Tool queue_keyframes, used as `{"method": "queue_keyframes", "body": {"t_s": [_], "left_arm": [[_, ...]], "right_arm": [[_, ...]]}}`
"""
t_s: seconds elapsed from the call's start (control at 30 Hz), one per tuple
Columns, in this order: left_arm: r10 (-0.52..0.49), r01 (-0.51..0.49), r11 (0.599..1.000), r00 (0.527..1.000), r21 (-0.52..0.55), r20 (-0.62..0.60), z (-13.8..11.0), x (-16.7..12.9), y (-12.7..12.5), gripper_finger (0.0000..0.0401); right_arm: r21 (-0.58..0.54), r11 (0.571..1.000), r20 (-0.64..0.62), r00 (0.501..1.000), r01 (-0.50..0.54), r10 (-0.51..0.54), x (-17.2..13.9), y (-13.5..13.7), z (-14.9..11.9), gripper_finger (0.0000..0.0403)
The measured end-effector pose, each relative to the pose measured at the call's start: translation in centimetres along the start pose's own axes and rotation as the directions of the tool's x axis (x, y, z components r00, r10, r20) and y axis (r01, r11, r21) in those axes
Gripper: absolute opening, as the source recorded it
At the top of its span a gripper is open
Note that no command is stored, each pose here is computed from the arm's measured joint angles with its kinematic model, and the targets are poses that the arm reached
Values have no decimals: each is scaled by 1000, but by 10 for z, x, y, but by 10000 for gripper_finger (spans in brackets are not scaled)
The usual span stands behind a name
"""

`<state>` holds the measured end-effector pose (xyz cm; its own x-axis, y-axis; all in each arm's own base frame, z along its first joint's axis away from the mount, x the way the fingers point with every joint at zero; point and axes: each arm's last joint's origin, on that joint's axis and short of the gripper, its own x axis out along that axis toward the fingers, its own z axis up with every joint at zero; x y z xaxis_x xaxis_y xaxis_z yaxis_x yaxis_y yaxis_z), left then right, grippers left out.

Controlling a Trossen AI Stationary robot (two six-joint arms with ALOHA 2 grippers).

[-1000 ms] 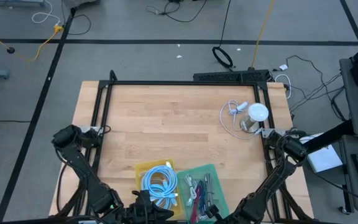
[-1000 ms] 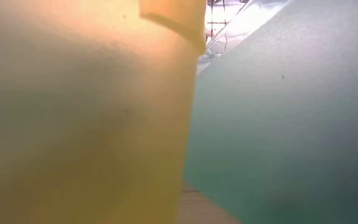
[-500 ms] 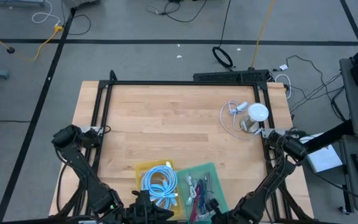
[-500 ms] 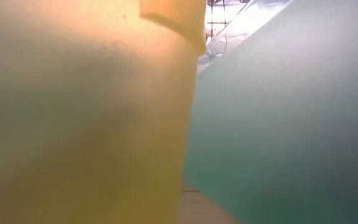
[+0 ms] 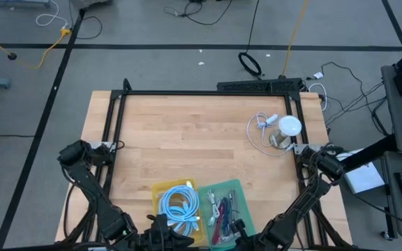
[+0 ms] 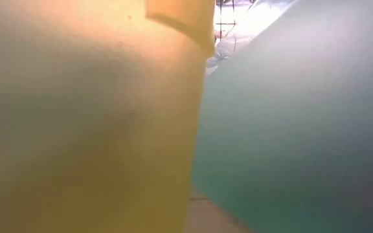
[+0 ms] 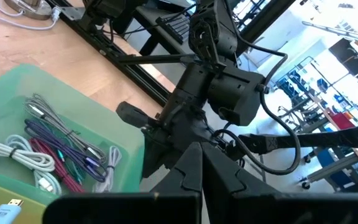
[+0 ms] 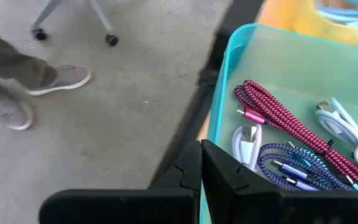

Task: Pick & Place USB Port
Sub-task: Adjust the bins

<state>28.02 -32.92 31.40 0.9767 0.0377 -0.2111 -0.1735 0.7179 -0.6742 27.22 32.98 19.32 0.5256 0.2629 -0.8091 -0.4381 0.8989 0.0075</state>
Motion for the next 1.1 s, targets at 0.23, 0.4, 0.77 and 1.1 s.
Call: {"method": "queue_keyframes", "body": {"t_s": [0.23,0.4,0.77,1.1], "left_arm": [[1,-1,1000,1000,3,-1,0,0,0,0],[2,-2,1000,1000,4,-1,0,0,0,0],[0,0,1000,1000,2,-4,0,0,0,0],[-2,2,1000,1000,1,-9,-1,-1,0,0]], "right_arm": [[20,999,7,999,36,-36,1,-4,1,0],[37,998,12,999,47,-47,2,-5,1,0],[96,994,-19,999,46,-44,33,-4,-8,0],[101,985,46,988,142,-147,26,-6,5,0]]}}
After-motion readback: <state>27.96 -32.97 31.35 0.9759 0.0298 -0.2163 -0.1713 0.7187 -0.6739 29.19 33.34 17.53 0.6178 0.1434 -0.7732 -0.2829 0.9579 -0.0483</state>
